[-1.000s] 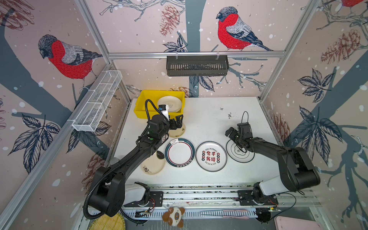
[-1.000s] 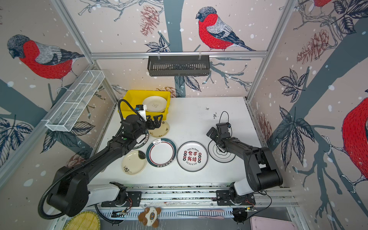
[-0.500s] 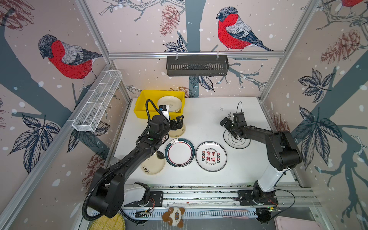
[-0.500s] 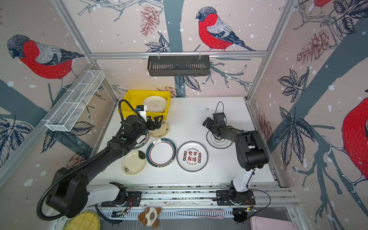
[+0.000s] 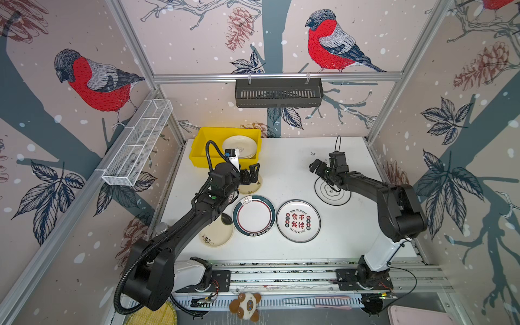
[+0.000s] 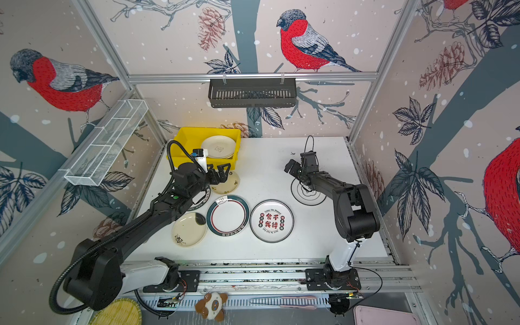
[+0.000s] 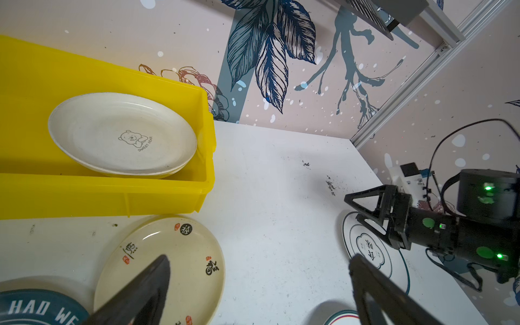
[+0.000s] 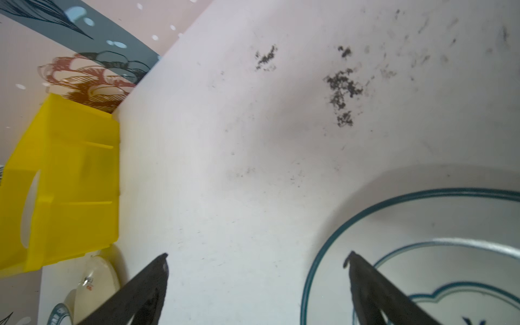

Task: Place the plates into the plastic bin on the countertop
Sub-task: 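Slide the green-rimmed cloud plate farther from the robot with the right gripper, then grasp the green-rimmed plate's edge with the right gripper and tilt it upright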

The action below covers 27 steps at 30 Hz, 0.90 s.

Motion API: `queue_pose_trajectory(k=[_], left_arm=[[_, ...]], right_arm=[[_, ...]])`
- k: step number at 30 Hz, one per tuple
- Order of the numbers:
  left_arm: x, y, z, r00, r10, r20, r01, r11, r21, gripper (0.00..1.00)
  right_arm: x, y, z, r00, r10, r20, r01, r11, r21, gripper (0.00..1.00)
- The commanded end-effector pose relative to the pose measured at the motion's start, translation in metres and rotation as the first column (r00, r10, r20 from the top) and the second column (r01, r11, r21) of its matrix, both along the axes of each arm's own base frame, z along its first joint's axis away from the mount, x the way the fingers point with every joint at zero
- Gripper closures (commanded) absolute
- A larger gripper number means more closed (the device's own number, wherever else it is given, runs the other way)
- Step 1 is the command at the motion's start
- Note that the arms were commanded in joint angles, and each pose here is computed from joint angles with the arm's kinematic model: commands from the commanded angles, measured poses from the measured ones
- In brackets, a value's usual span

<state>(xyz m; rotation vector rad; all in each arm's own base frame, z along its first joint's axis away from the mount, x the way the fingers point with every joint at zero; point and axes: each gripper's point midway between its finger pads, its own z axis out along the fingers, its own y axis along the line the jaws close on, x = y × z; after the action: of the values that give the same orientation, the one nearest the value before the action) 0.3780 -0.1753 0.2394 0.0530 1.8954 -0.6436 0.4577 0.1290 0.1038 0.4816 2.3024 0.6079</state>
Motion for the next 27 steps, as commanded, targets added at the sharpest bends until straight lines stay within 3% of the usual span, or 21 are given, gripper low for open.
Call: queue_pose_trajectory(k=[1, 5, 9, 14, 20, 27], left_arm=[[0.002, -0.001, 0.008, 0.999, 0.002, 0.037, -0.002, 1.0, -0.001, 0.02], [0.001, -0.008, 0.005, 0.999, -0.02, 0.031, 0.021, 1.0, -0.008, 0.02], [-0.003, -0.02, 0.004, 0.998, -0.045, 0.042, 0.045, 0.999, -0.009, 0.02], [-0.004, -0.041, 0.001, 0.994, -0.098, 0.041, 0.099, 0.995, -0.009, 0.02], [-0.011, -0.061, 0.002, 0.984, -0.15, 0.095, 0.155, 0.987, -0.044, 0.02], [-0.015, -0.083, 0.002, 0.972, -0.215, 0.093, 0.221, 0.973, -0.07, 0.02]], right_arm=[[-0.007, -0.015, 0.014, 1.0, -0.017, 0.01, 0.018, 0.998, -0.055, 0.0], [-0.027, -0.033, 0.029, 0.999, -0.041, 0.016, 0.042, 0.997, -0.063, 0.01], [-0.059, -0.063, 0.018, 0.996, -0.083, -0.045, 0.082, 0.996, -0.023, 0.01], [-0.102, -0.097, 0.013, 0.986, -0.157, -0.06, 0.144, 0.975, -0.17, 0.0], [-0.139, -0.115, -0.005, 0.979, -0.198, -0.054, 0.196, 0.98, -0.025, 0.0], [-0.164, -0.122, -0.023, 0.975, -0.214, -0.065, 0.215, 0.977, 0.008, 0.01]])
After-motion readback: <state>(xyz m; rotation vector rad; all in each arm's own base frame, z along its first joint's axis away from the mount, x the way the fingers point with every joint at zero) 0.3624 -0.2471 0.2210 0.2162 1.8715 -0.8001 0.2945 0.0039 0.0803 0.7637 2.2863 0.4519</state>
